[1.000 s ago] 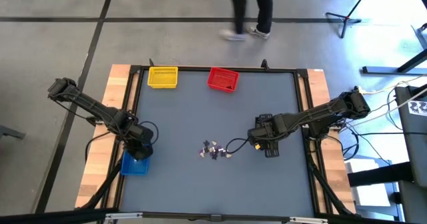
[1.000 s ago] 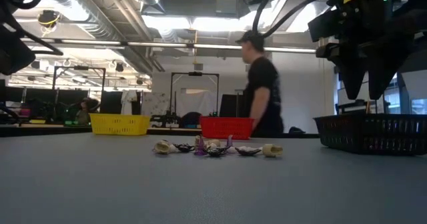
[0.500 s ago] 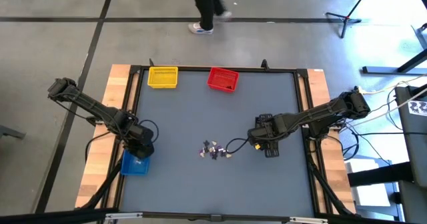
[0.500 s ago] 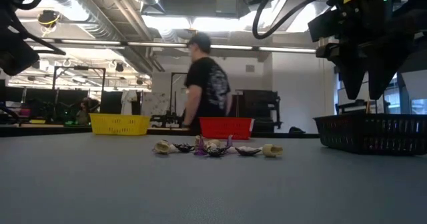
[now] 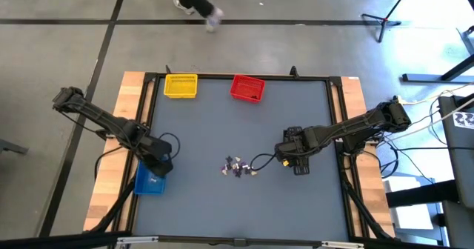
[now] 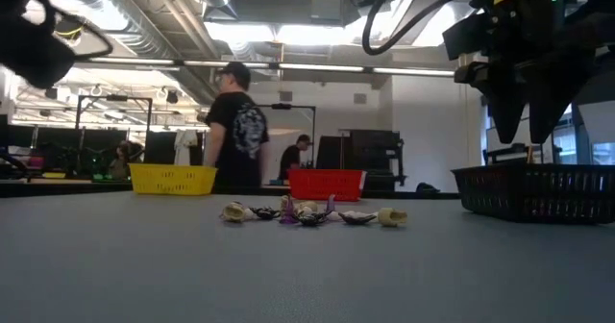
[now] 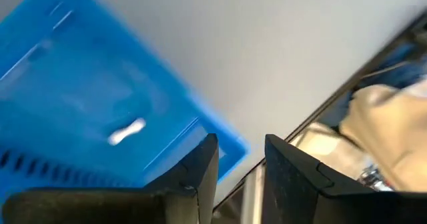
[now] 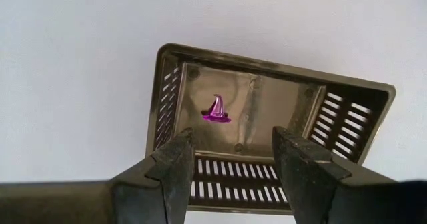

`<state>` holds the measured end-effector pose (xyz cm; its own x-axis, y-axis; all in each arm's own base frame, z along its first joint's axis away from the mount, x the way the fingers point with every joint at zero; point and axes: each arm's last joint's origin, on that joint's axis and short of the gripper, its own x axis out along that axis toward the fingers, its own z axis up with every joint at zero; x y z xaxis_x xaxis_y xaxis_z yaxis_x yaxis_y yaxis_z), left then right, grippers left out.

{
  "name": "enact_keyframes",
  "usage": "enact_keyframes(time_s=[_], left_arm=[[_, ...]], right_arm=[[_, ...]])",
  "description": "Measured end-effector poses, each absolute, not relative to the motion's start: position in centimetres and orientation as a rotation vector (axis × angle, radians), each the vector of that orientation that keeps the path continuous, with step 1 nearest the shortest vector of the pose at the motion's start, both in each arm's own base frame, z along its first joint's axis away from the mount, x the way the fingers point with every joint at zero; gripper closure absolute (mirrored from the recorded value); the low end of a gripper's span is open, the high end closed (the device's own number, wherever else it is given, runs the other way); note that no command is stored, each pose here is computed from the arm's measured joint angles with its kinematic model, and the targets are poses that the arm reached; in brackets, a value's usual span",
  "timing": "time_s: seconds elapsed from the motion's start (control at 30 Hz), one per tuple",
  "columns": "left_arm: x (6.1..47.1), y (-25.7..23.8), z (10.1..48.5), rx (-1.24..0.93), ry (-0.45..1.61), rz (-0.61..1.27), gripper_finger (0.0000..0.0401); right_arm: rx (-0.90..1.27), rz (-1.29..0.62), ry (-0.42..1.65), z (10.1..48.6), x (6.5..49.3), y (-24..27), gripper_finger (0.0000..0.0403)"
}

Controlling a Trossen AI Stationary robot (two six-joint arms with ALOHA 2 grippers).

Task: Sort Halloween decoration
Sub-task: Put the yellow skull toy into the yellow bin

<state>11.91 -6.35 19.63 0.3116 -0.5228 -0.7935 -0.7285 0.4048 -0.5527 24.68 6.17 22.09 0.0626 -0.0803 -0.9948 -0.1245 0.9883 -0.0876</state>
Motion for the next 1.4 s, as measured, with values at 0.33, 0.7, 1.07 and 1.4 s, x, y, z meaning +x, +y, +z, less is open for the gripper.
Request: enact_keyframes(time_s=[0.33,0.7,1.07,1.4], left_arm=[[13.9,-6.6,21.4,-1.214,0.958,0.067,0.0286],[16.5,-6.4,24.3,-0.856,0.363,0.041,0.0286],[19.8,-7.7,21.4,-0.547,0.41,0.09,0.0287],[23.6,-9.5,18.6,-0.11,0.33,-0.037,0.0287]], right_arm=[[-0.165,0.034,1.51,22.1,24.7,6.2,0.0205],[-0.165,0.034,1.51,22.1,24.7,6.2,0.0205],[-0.165,0.034,1.51,22.1,24.7,6.2,0.0205],[-0.165,0.034,1.51,22.1,24.7,6.2,0.0205]])
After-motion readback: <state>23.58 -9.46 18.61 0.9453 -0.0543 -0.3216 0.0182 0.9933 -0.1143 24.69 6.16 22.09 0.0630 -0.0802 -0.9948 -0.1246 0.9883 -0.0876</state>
